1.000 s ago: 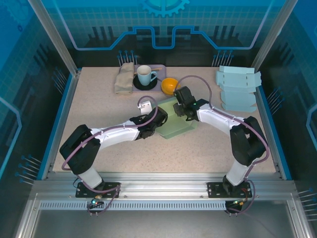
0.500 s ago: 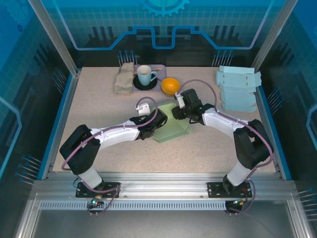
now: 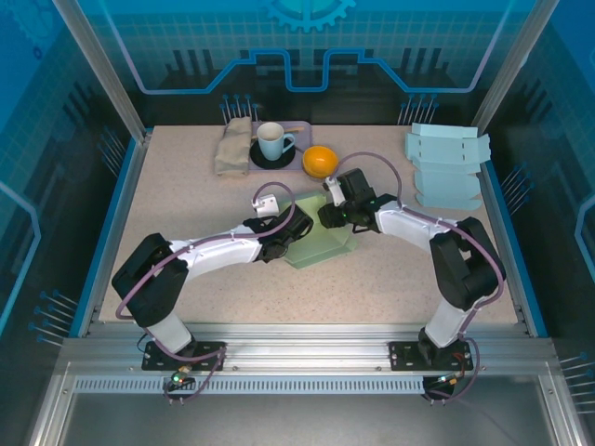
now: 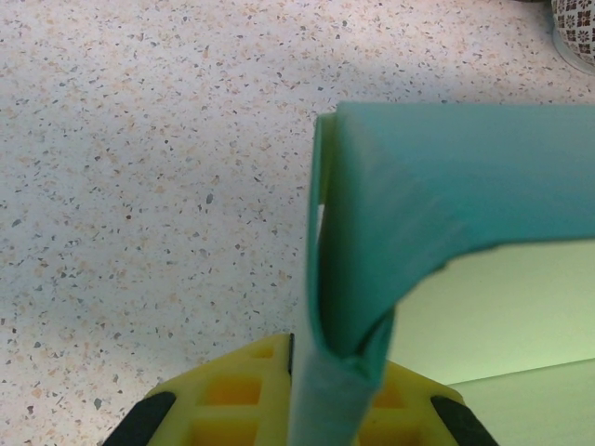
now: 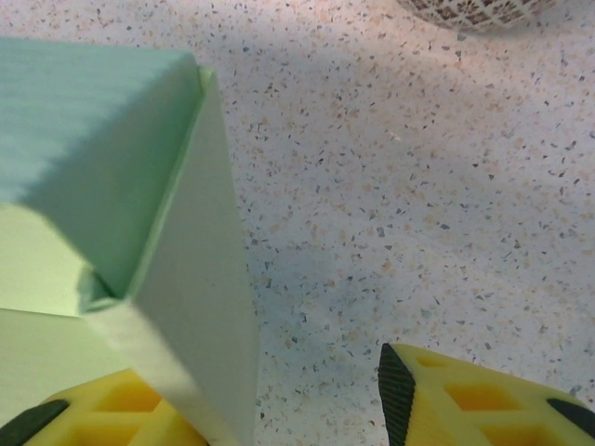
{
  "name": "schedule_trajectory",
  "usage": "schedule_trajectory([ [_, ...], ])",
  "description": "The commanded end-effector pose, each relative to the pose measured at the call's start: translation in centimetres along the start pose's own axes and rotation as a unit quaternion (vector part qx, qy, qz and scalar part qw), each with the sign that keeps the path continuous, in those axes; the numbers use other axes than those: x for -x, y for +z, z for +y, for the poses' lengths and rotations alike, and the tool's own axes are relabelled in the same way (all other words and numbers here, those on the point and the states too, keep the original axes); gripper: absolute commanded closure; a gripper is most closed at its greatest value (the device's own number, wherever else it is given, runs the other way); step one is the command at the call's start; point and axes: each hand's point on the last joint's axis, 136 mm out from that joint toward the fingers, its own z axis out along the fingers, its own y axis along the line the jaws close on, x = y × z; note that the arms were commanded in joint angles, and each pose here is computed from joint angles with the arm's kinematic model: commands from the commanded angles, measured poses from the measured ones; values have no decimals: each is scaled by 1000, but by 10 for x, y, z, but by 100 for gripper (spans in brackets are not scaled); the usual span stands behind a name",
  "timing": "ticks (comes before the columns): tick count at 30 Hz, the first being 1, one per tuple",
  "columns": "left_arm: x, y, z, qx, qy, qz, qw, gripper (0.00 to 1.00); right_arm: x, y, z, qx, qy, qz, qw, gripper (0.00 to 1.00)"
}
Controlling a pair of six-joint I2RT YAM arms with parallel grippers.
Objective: Fold the paper box
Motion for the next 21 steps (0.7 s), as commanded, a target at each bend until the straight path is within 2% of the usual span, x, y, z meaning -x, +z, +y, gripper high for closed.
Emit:
schedule_trajectory([
  [1, 20, -1, 8, 24, -35, -31, 999, 100, -19, 7, -10, -17, 13, 41, 999, 52],
  [9, 17, -3, 10, 22, -36, -24, 999, 100, -16, 16, -22, -55, 19, 52, 997, 56],
  [14, 16, -2, 20, 49, -23, -27, 998, 100, -29, 2, -69, -200, 38, 84, 975, 74],
  [16, 15, -1, 25, 63, -21, -29, 997, 100, -33, -9, -84, -257, 42, 91, 961, 77],
  [19, 15, -1, 28, 69, -21, -33, 997, 100, -34, -20, -94, -299, 39, 86, 950, 76],
  [21, 14, 0, 28, 69, -17, -33, 997, 100, -29, -19, -89, -280, 39, 72, 957, 72],
])
